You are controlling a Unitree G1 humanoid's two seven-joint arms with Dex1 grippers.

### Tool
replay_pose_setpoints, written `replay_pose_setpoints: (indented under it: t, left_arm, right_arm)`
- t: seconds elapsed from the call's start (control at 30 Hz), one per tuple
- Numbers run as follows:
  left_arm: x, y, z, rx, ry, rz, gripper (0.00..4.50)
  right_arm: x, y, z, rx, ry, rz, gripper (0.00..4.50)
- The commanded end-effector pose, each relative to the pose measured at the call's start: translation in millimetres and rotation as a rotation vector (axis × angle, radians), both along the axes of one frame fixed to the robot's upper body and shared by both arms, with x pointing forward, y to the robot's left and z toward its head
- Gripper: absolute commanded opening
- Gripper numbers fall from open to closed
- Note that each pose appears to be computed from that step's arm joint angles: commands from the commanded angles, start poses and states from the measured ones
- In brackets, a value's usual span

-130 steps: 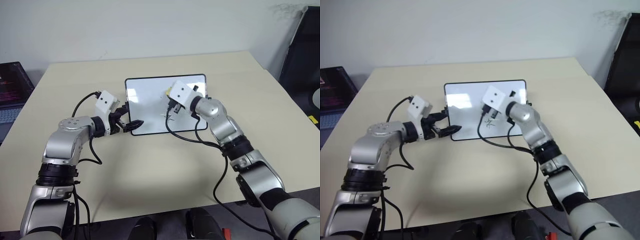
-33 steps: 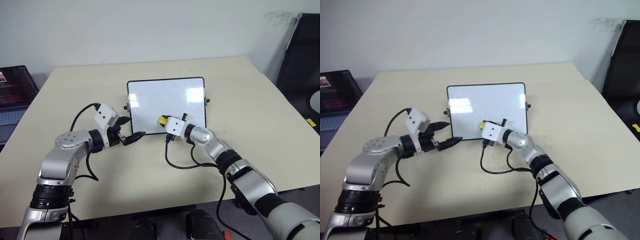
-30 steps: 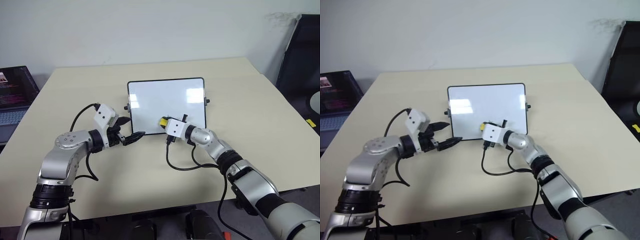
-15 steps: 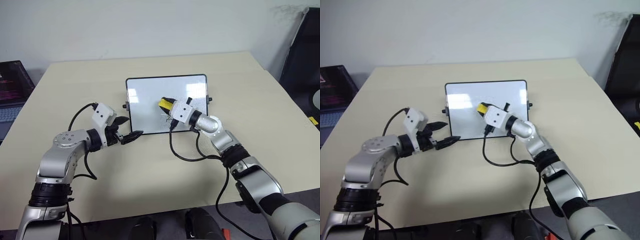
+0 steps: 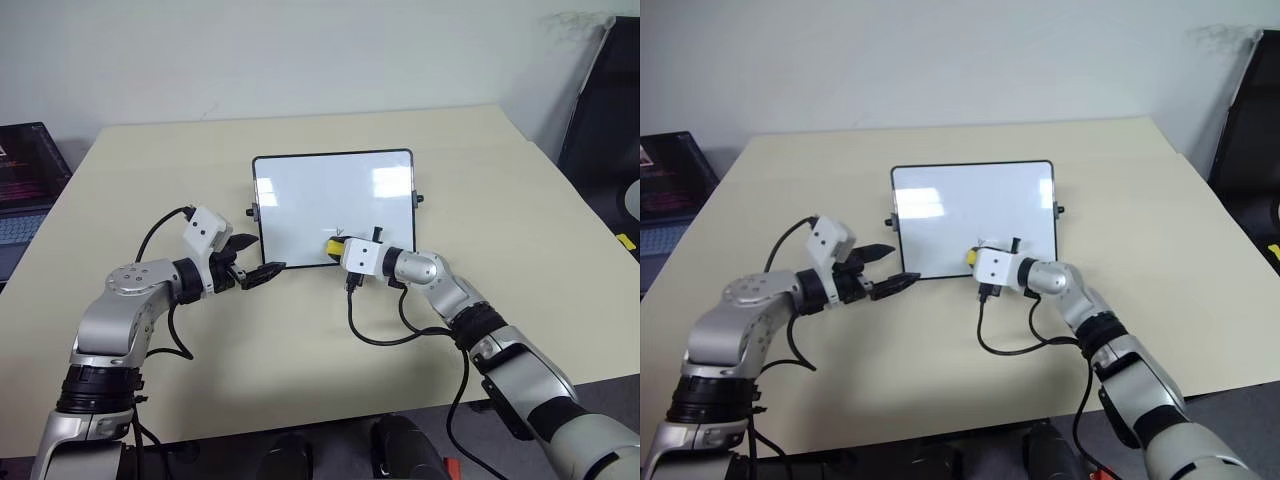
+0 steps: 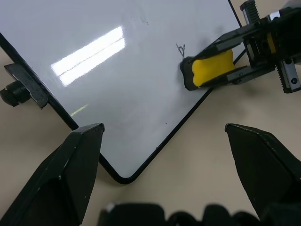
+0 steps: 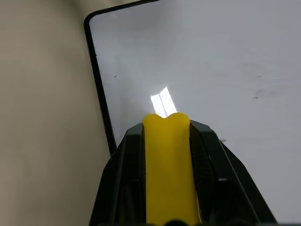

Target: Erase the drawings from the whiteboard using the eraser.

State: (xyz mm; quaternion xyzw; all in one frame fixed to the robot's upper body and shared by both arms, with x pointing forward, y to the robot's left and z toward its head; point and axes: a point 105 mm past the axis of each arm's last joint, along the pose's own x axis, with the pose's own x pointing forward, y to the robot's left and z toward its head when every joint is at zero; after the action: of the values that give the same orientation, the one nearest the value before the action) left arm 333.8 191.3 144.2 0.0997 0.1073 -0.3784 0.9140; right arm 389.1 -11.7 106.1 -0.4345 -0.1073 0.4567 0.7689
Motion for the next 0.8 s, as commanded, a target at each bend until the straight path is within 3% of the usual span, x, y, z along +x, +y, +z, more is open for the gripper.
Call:
replay_pose_setpoints:
  t: [0.03, 0.13, 0.33, 0.57, 0.8]
  left_arm:
    - [1, 2, 19, 0.005, -0.061, -0.009, 4.5]
    - [1, 1, 19, 0.005, -0.061, -0.012, 4.5]
    - [1, 0, 19, 0.001, -0.06, -0.018, 4.5]
    - [1, -1, 19, 0.0, -0.061, -0.019, 4.5]
    - [1, -1, 19, -0.004, -0.057, -0.021, 4.5]
  right_arm:
    - [20, -17, 21, 0.033, -0.073, -0.129, 0.95]
    - [28, -21, 35, 0.075, -0.099, -0.184, 0.95]
    - [25, -17, 37, 0.098, -0.072, -0.178, 0.92]
    - [10, -9, 11, 0.051, 0.052, -0.103, 0.86]
    - [5, 2, 48, 0.162, -0.001, -0.034, 0.86]
